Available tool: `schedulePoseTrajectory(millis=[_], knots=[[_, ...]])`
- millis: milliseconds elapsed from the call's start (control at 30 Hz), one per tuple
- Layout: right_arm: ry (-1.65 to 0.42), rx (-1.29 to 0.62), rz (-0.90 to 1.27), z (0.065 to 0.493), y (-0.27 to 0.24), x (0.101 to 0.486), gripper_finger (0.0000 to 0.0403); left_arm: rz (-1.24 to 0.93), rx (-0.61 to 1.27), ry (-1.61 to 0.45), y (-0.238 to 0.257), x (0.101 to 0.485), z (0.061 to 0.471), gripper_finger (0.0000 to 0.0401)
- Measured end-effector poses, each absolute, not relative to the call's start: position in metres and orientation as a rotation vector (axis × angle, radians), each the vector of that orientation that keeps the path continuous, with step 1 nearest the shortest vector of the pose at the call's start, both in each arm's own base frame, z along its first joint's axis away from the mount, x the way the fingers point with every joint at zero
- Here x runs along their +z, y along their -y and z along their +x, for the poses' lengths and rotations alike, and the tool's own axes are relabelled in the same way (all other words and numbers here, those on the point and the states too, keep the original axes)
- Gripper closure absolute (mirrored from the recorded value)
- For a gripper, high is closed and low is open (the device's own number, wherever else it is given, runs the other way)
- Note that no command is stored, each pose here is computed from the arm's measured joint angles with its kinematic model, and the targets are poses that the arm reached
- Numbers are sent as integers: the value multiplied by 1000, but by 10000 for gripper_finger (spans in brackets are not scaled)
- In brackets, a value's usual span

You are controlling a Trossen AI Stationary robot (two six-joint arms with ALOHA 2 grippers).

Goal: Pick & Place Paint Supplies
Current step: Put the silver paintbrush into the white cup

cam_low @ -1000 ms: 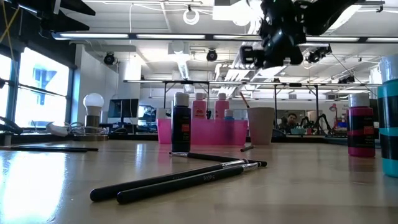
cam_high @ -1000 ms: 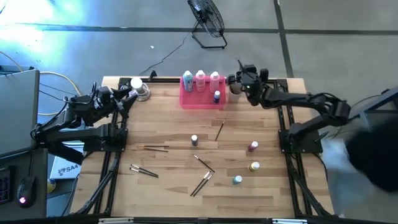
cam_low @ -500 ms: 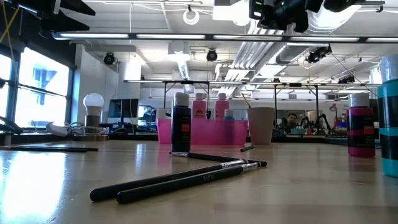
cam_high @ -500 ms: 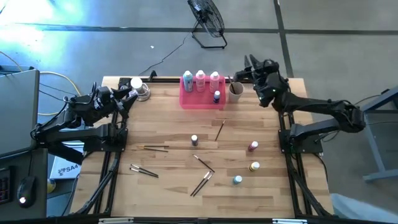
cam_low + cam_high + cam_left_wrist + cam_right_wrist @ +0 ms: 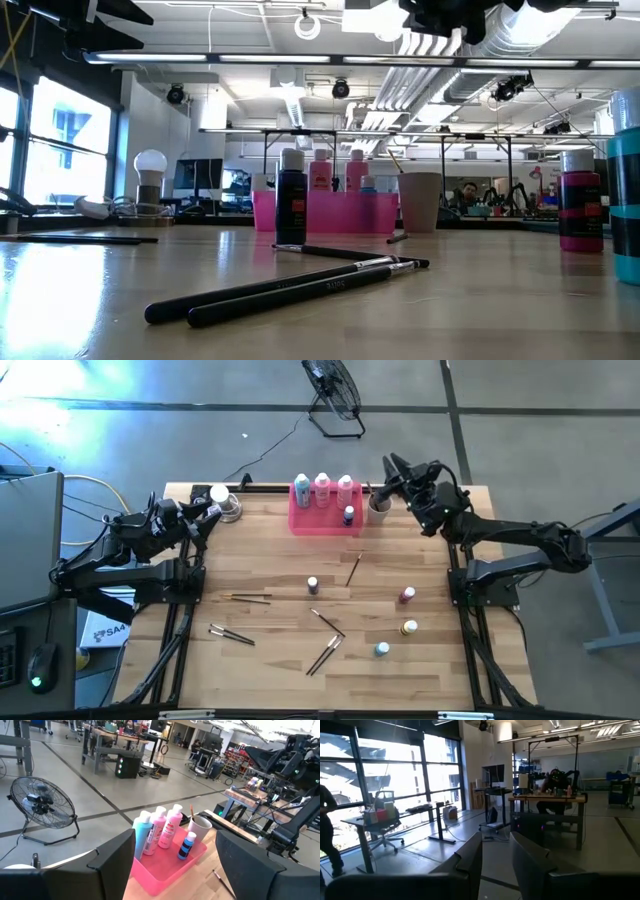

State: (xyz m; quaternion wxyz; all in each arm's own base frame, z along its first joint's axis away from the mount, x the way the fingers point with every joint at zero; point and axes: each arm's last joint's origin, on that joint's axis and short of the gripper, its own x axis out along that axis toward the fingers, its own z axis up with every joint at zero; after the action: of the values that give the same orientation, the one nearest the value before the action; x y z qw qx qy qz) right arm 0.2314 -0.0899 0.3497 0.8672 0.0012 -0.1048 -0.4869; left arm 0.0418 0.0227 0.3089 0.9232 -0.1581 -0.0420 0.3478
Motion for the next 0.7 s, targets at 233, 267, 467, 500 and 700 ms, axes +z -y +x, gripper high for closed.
schedulePoseTrajectory(millis=[233, 267, 467, 500, 700], knots=[[227, -991, 7, 234, 83, 350, 311, -325, 714, 86, -23, 309, 42, 130], [228, -987, 8, 234, 82, 350, 312, -325, 714, 86, -23, 309, 42, 130], [233, -981, 10, 234, 81, 351, 312, -325, 714, 86, -23, 309, 42, 130], [233, -981, 10, 234, 81, 351, 312, -325, 714, 86, -23, 309, 42, 130], [202, -989, -46, 234, 81, 351, 312, -325, 714, 87, -23, 309, 42, 130]])
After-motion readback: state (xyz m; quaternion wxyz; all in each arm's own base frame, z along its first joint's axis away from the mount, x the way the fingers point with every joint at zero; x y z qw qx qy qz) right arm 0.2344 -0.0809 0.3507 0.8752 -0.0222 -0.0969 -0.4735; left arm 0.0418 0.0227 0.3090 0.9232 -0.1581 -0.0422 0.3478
